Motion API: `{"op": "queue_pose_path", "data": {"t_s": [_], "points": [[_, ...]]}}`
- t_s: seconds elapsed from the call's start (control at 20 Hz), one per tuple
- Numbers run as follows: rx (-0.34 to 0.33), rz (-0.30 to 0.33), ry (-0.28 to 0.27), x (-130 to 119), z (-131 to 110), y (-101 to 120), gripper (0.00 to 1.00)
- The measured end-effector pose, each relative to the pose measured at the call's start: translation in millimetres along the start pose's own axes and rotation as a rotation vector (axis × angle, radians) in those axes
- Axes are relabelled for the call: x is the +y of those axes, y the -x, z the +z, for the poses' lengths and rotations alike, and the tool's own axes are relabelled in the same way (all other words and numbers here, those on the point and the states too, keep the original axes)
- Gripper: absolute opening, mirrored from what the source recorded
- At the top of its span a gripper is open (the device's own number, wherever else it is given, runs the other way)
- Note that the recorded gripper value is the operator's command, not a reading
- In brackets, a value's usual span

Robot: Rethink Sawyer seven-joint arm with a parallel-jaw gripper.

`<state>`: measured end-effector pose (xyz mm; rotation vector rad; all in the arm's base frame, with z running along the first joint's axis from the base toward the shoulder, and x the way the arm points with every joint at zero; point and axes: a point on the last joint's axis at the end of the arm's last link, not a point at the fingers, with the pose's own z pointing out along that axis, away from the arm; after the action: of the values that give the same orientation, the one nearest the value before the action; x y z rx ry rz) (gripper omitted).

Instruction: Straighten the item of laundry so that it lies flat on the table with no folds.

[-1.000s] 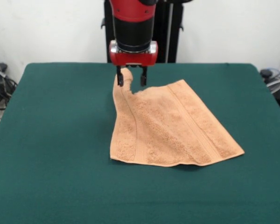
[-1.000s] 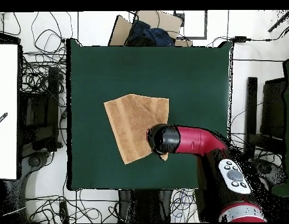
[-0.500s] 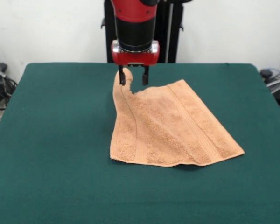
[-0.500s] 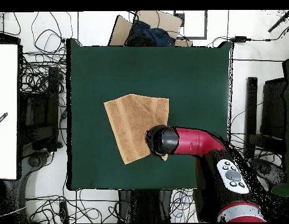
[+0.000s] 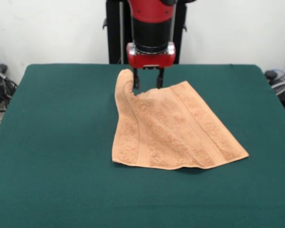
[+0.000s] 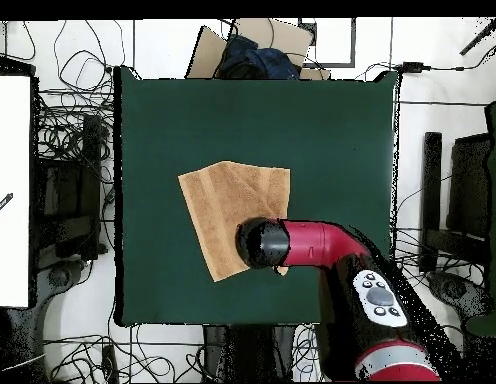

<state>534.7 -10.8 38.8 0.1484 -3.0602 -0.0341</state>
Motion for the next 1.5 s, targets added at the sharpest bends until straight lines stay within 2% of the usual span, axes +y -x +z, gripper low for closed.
{"op": "queue_pose_path", "data": {"t_s": [0.7, 1.2, 1.5], "points": [[-0.016, -0.061, -0.002, 38, 2, -20, 1.0], [-0.03, -0.091, 0.001, 57, 6, -30, 1.0], [-0.047, -0.104, -0.005, 63, 6, -28, 1.0]]}}
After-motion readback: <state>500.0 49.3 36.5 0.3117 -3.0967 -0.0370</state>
